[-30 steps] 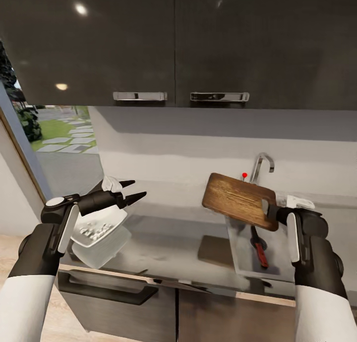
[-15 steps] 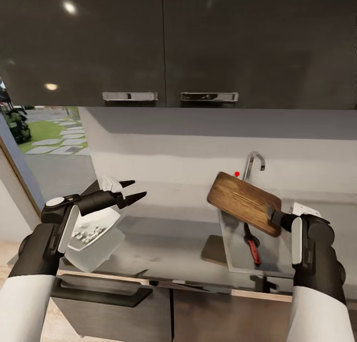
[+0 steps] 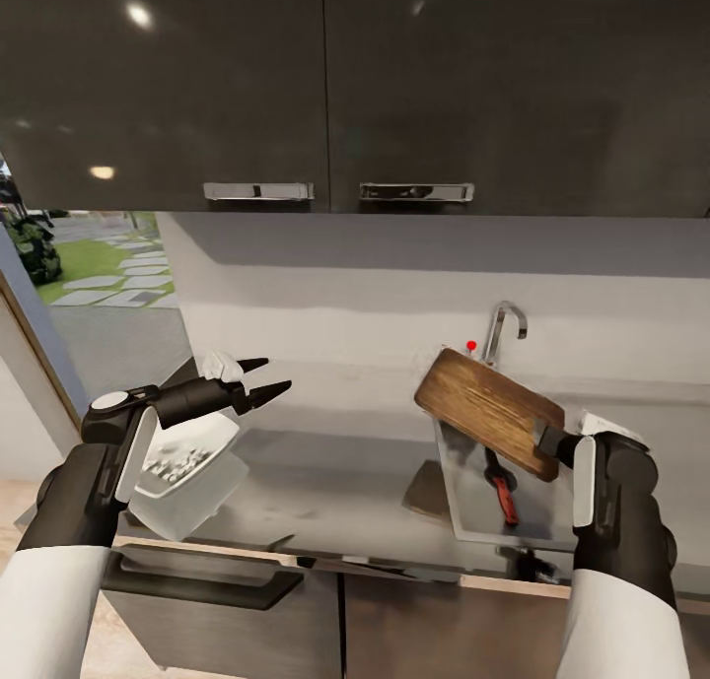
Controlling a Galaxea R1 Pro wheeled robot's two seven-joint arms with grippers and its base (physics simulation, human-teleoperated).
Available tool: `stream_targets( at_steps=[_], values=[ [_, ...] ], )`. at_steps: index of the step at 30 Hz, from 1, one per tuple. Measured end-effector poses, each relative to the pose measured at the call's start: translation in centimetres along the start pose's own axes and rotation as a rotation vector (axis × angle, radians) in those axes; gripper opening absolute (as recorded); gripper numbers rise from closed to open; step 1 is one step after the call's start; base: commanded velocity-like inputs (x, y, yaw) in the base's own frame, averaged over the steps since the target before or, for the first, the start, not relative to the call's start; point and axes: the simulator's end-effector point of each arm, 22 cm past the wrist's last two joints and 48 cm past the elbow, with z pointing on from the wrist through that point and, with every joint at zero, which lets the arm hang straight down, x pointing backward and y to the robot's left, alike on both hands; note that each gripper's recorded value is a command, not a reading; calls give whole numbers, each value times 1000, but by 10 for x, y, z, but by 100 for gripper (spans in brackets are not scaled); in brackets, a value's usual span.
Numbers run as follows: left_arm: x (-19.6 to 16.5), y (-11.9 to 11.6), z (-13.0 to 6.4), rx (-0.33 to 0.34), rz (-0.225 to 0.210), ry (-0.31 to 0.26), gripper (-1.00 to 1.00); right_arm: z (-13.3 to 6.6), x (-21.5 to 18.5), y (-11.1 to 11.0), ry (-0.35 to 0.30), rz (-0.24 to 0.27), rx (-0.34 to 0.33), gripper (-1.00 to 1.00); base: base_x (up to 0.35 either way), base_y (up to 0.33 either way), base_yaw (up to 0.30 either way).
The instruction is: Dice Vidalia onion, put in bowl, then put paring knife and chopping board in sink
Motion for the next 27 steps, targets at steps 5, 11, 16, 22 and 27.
stream_targets(
  at_steps=[5, 11, 16, 22, 27],
  values=[
    [0, 0, 0, 0, 0, 0, 100, 1, 7, -16, 16, 17, 66, -100, 0, 0, 0],
    [0, 0, 0, 0, 0, 1, 100, 5, 18, -51, 44, 95, 121, -100, 0, 0, 0],
    [0, 0, 0, 0, 0, 0, 100, 10, 31, -59, 74, 144, 123, -100, 0, 0, 0],
    [0, 0, 0, 0, 0, 0, 100, 20, 54, -65, 120, 140, 181, -100, 0, 0, 0],
    [0, 0, 0, 0, 0, 0, 100, 35, 58, -63, 74, 148, 193, -100, 0, 0, 0]
  ],
)
